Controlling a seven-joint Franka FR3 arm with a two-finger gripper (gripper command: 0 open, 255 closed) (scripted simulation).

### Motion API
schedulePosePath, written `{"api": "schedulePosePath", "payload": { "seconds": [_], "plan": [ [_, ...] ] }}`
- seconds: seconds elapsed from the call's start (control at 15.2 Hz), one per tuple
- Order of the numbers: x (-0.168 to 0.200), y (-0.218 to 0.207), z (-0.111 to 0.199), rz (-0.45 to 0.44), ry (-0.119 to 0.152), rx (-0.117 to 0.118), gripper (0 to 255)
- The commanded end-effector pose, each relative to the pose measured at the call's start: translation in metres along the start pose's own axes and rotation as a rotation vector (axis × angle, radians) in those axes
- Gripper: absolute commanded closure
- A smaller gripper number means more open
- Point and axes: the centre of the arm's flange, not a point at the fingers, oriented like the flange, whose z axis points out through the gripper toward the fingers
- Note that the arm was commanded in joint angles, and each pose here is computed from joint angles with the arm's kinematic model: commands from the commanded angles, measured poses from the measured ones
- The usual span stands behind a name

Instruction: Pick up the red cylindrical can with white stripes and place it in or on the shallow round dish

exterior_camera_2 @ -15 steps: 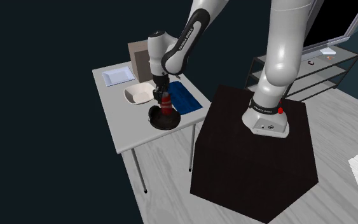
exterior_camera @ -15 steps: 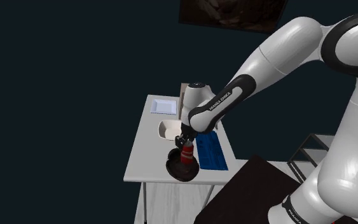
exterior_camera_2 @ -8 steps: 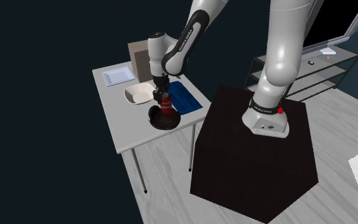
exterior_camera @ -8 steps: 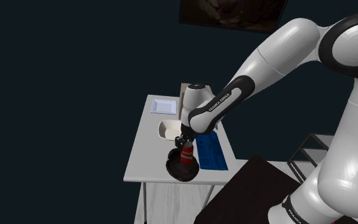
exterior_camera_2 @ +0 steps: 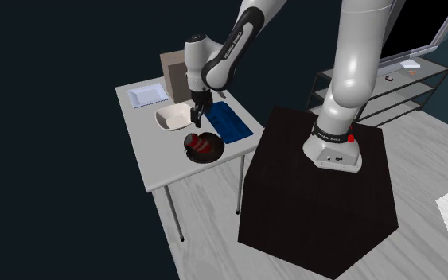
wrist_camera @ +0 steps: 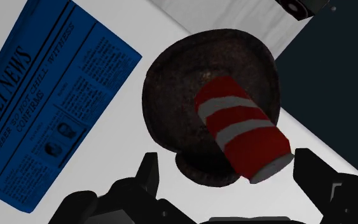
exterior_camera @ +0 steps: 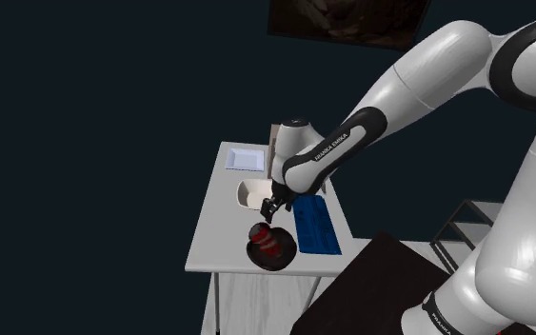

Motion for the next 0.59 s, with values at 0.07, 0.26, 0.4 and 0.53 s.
{"api": "schedulePosePath", "payload": {
  "seconds": [0.07,0.26,0.4,0.53],
  "plan": [
    [-0.001,-0.002,-0.034,0.000,-0.001,0.000,0],
    [-0.001,-0.002,-0.034,0.000,-0.001,0.000,0],
    [-0.001,-0.002,-0.034,0.000,-0.001,0.000,0],
    [-0.001,-0.002,-0.034,0.000,-0.001,0.000,0]
  ]
}}
